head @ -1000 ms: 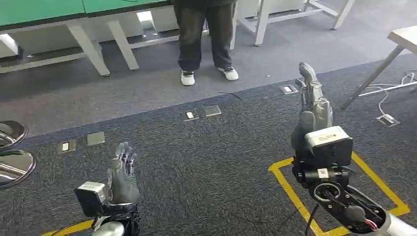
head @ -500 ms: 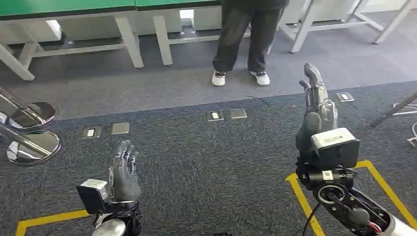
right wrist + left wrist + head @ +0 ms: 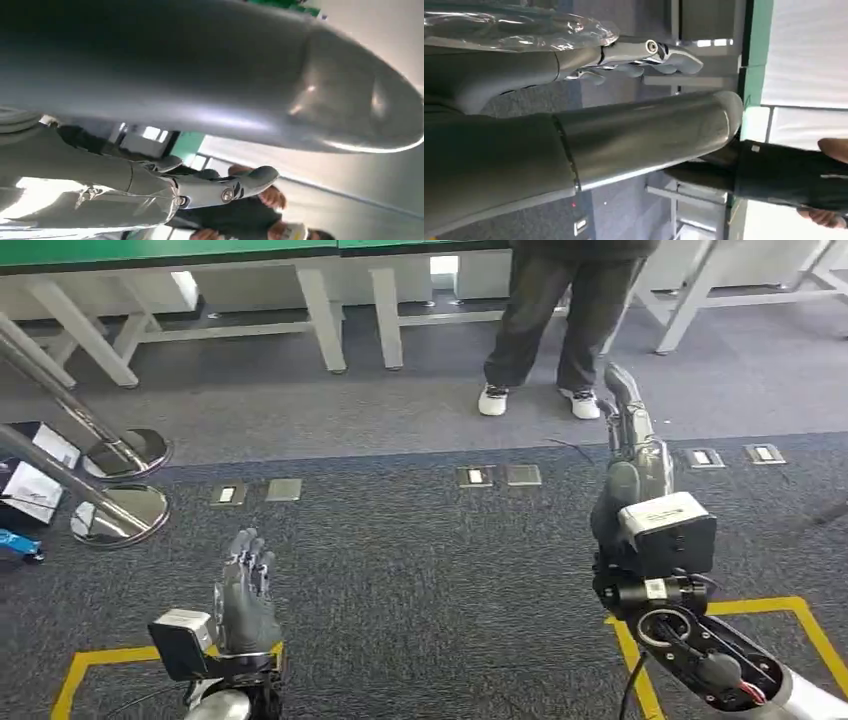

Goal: Take the parts from the cabinet and place them on the table.

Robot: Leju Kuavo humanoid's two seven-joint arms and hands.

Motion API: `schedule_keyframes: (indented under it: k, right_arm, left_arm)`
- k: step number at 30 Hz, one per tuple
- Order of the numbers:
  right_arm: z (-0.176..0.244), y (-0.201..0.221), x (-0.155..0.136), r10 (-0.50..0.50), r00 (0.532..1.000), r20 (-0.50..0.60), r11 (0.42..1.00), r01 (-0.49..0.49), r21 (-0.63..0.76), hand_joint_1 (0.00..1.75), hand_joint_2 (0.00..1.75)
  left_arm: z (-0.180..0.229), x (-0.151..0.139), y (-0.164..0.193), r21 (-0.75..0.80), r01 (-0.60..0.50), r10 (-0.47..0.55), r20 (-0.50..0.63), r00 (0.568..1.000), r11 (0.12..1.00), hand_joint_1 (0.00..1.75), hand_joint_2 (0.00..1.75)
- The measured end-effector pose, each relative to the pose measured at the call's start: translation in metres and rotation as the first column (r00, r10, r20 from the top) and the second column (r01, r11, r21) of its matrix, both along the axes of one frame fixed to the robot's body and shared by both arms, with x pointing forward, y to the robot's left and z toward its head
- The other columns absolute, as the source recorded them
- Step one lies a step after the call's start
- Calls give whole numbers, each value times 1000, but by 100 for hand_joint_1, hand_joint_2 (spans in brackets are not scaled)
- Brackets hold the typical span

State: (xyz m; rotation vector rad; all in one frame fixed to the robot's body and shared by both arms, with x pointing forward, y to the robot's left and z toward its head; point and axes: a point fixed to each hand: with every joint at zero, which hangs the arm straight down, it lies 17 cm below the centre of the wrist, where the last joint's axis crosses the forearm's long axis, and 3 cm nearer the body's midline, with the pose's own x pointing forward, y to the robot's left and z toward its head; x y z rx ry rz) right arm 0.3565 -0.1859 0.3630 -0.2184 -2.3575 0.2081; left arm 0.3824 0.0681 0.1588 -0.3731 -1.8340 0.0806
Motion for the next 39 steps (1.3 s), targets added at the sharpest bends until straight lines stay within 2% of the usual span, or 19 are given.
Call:
schedule_keyframes:
  k: [39]
  right_arm:
    - [2, -1, -1, -5, 1000, 9, 1000, 5, 11, 0, 0]
  left_arm:
    - [6, -1, -2, 0, 12, -12, 15, 1000, 1000, 0, 0]
